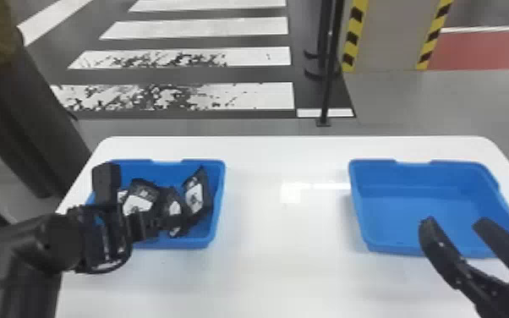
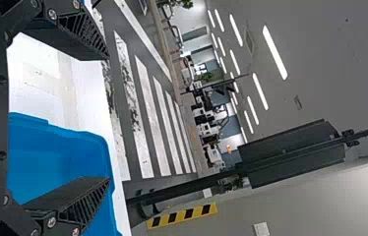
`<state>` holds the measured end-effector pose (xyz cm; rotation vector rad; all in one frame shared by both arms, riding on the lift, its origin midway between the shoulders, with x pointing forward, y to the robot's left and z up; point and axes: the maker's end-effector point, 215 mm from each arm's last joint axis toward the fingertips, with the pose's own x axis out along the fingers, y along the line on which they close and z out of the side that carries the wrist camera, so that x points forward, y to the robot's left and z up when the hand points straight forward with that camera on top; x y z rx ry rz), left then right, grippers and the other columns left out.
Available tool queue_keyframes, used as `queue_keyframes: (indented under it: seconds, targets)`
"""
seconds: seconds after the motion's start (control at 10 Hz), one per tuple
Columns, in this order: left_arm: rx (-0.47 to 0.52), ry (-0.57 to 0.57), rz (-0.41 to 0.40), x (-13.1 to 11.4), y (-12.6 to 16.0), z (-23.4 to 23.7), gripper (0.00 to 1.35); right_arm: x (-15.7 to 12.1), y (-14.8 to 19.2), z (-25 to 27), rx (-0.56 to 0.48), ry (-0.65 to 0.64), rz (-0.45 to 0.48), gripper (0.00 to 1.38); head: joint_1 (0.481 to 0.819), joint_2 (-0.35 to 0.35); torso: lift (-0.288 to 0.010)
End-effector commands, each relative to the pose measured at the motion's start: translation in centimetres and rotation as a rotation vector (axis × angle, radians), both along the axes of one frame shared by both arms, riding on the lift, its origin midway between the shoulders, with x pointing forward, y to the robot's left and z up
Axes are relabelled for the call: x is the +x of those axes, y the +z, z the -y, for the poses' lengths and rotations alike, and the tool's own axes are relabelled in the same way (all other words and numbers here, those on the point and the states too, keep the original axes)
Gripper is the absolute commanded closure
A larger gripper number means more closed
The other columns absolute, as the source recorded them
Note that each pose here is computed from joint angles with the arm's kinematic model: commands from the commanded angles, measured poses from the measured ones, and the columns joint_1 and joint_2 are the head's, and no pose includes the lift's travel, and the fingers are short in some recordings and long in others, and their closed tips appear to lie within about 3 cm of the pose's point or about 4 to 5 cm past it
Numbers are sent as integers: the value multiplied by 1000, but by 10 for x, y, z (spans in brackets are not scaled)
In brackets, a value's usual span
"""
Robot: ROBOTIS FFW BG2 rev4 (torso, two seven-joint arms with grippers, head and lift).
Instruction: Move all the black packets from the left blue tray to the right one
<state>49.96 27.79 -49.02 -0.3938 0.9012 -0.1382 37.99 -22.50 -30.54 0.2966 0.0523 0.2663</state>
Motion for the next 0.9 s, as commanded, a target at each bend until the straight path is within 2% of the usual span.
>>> queue_keyframes:
  seconds: [0.0, 0.2, 0.5, 0.7, 0.8]
  targets:
    - [4, -24, 42, -8, 18, 7, 1153, -1, -1, 0, 0, 0, -3, 150, 695, 70, -140]
    - [7, -47, 89, -12, 35, 12, 1154, -1, 0, 0, 0, 1, 0, 150, 695, 59, -140]
    - [44, -89, 234, -21, 88, 25, 1154, -1, 2, -1, 4, 4, 3, 150, 695, 47, -140]
    - [43, -144, 331, -28, 127, 45, 1154, 8, 9, -19, 1, 89, 14, 145, 695, 39, -140]
    - [42, -188, 352, -33, 135, 58, 1154, 14, 7, -36, -19, 166, -6, 148, 695, 40, -140]
